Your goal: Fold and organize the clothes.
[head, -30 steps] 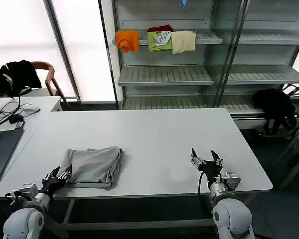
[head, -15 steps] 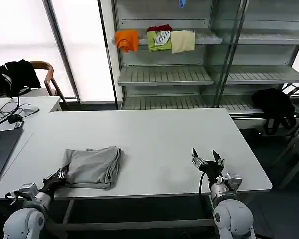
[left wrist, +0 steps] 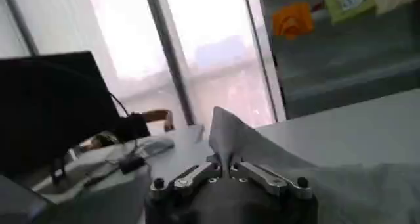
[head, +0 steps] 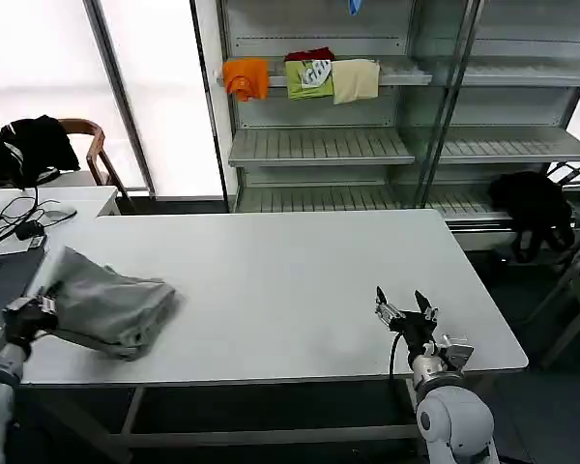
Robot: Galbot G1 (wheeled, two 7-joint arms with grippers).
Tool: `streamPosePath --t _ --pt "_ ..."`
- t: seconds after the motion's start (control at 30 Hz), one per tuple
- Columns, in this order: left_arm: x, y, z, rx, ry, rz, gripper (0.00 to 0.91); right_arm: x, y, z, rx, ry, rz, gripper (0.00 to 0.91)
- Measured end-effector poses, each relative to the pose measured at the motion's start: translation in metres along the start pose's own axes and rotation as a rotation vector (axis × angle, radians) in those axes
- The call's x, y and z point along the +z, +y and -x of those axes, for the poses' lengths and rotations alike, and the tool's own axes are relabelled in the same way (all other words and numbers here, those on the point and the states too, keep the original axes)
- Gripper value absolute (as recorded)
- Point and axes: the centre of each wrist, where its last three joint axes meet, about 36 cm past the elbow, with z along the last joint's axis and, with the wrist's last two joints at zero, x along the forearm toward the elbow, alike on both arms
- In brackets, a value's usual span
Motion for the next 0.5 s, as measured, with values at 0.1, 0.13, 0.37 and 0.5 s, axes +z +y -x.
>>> streamPosePath --t 0.1,0.13,0.37,0.5 --pt "-0.021 0.024 0.002 -0.031 -0.022 0.100 0.010 0.002 0.003 0.003 -0.007 0.004 0.006 0.907" --pt "-0.029 0.030 0.002 -0.039 -0.028 0.129 0.010 0.003 0.005 0.003 -0.009 0.005 0.008 0.907" --pt "-0.066 0.046 -0.002 -0.065 -0.055 0.281 0.020 0.010 0.010 0.007 -0.018 0.017 0.016 0.907" --pt "-0.073 0.032 -0.007 -0.049 -0.065 0.343 0.030 0.015 0.008 0.006 -0.014 0.025 0.015 0.907"
